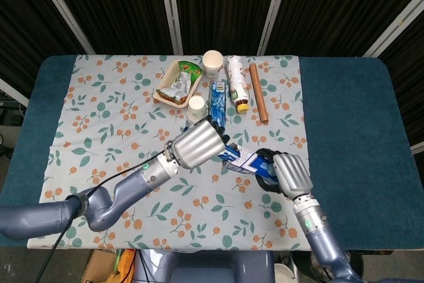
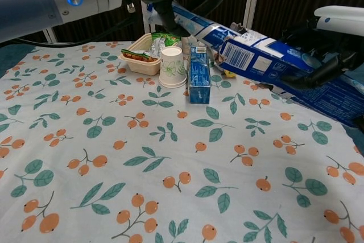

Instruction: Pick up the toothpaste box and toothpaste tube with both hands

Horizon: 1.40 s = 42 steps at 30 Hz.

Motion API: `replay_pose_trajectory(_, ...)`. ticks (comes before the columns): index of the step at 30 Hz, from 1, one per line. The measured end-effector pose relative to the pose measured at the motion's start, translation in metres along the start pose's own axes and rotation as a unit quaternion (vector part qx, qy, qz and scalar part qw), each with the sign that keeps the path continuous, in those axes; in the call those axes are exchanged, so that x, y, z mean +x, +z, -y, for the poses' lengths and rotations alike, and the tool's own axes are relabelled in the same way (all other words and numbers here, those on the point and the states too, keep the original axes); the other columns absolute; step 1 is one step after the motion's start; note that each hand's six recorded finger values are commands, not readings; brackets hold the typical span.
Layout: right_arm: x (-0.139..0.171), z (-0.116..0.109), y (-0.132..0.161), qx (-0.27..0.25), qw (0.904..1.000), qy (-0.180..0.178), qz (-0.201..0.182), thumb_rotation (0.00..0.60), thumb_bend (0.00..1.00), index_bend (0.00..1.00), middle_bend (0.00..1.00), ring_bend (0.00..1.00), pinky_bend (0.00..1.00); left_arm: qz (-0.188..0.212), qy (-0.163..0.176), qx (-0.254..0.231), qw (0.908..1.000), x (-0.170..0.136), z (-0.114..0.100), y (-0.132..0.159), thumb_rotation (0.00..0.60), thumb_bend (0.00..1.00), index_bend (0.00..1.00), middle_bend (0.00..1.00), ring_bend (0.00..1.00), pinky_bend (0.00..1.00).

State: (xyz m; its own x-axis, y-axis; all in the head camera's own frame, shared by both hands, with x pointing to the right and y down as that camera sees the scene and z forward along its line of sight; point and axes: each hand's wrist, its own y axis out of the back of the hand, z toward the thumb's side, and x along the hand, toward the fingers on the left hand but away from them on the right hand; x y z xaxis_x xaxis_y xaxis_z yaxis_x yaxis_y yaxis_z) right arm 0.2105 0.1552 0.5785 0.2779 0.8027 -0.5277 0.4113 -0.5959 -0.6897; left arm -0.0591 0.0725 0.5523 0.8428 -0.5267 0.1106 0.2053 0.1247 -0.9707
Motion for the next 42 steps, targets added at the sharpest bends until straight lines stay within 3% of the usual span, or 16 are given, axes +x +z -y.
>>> replay_pose_trajectory(4,0.002,-0.008,-0.002,-0.032,0.9993,-0.018,0.002,0.600,0.41,0.44,0.51,0.45,0.45,0.016,0.038,0.034,0.9986,0.016,-0.017,0.012,0.600,0.27,0.57,0.55,0.50,0.62)
replay_pose_trajectory(6,0.003,-0.013,-0.002,-0.058,0.9979,-0.029,0.002,0.600,0.41,0.44,0.51,0.45,0.45,0.019,0.060,0.045,0.9970,0.024,-0.027,0.018,0.600,0.18,0.48,0.47,0.43,0.55)
replay_pose_trajectory(11,0.008,-0.025,-0.005,-0.128,0.9899,-0.061,0.000,0.600,0.41,0.44,0.51,0.45,0.45,0.002,0.115,0.066,0.9912,0.039,-0.054,0.022,0.600,0.02,0.36,0.32,0.32,0.46)
replay_pose_trajectory(16,0.015,-0.037,-0.008,-0.217,0.9721,-0.088,0.003,0.600,0.41,0.44,0.51,0.45,0.45,-0.020,0.165,0.062,0.9841,0.051,-0.084,0.023,0.600,0.01,0.34,0.30,0.31,0.45)
replay_pose_trajectory(21,0.022,-0.046,-0.014,-0.292,0.9505,-0.106,0.009,0.600,0.41,0.44,0.51,0.45,0.45,-0.025,0.179,0.050,0.9822,0.051,-0.096,0.024,0.600,0.02,0.33,0.29,0.31,0.45)
replay_pose_trajectory(28,0.025,-0.058,-0.024,-0.349,0.9286,-0.125,0.013,0.600,0.41,0.44,0.51,0.45,0.45,-0.040,0.199,0.020,0.9790,0.043,-0.112,0.015,0.600,0.01,0.27,0.26,0.29,0.45)
replay_pose_trajectory(33,0.026,-0.063,-0.032,-0.363,0.9215,-0.137,0.013,0.600,0.41,0.44,0.51,0.45,0.45,-0.052,0.200,0.020,0.9782,0.034,-0.112,0.000,0.600,0.00,0.03,0.10,0.17,0.32)
replay_pose_trajectory(36,0.027,-0.061,-0.034,-0.363,0.9216,-0.135,0.014,0.600,0.41,0.44,0.51,0.45,0.45,-0.056,0.195,0.028,0.9788,0.031,-0.111,-0.008,0.600,0.00,0.00,0.05,0.12,0.27)
replay_pose_trajectory(42,0.028,-0.059,-0.037,-0.369,0.9195,-0.136,0.016,0.600,0.41,0.44,0.51,0.45,0.45,-0.068,0.211,0.005,0.9751,0.028,-0.120,-0.012,0.600,0.00,0.00,0.04,0.12,0.26)
